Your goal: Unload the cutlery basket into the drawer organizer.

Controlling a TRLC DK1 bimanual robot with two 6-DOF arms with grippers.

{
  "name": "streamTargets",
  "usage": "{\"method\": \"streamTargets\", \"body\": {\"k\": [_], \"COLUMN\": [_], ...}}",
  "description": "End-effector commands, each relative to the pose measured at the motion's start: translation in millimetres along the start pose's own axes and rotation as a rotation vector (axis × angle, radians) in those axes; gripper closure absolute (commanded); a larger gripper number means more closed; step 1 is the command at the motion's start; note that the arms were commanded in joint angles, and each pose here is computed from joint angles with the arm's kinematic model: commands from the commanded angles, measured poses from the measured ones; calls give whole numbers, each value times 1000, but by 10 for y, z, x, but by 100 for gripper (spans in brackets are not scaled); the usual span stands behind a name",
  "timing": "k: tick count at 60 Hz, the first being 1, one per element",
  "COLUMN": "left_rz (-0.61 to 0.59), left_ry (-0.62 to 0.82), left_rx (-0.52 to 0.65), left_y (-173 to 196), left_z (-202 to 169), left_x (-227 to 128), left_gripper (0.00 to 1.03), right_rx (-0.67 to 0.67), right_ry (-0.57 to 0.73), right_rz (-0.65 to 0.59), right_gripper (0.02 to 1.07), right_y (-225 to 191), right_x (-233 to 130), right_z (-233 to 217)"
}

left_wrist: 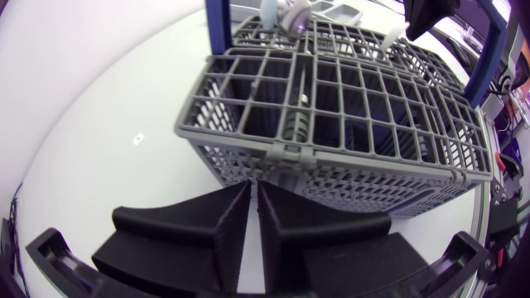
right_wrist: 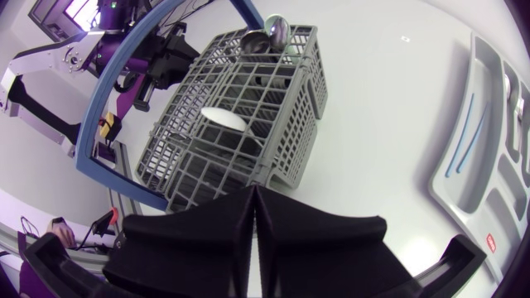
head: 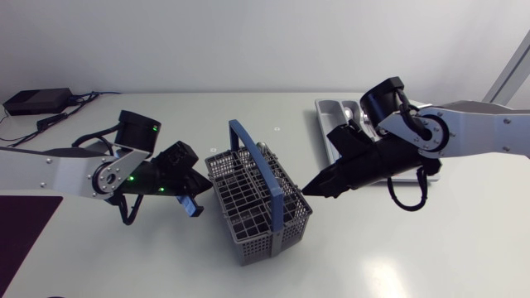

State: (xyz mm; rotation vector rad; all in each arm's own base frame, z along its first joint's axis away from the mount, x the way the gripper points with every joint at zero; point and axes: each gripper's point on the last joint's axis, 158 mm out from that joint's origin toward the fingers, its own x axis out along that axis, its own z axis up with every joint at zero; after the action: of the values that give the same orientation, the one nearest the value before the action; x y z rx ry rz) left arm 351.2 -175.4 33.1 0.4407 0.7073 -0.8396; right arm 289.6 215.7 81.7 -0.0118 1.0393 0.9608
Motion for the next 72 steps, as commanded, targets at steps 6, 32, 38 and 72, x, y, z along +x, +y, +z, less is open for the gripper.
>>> {"method": "streamTargets", "body": {"k": [6, 32, 38, 72], "left_rz": [84, 65, 61, 19], "left_ry": [-58, -67, -75, -103], "left_rx": [-13, -68, -76, -51], "left_y": [367, 488, 502, 408], "left_z": [170, 343, 417, 1040], "left_x": [-193, 90, 156, 679], "left_gripper": [87, 87, 87, 87], "right_rx": [-5, -36, -66, -143], "right_ry": [-33, 82, 103, 131], "right_rz": [-24, -83, -61, 16], "right_gripper": [101, 101, 101, 101], "right_y": [-69, -44, 92, 701], "right_x": [-113, -27, 60, 510], "right_z": [93, -433, -452, -185]}}
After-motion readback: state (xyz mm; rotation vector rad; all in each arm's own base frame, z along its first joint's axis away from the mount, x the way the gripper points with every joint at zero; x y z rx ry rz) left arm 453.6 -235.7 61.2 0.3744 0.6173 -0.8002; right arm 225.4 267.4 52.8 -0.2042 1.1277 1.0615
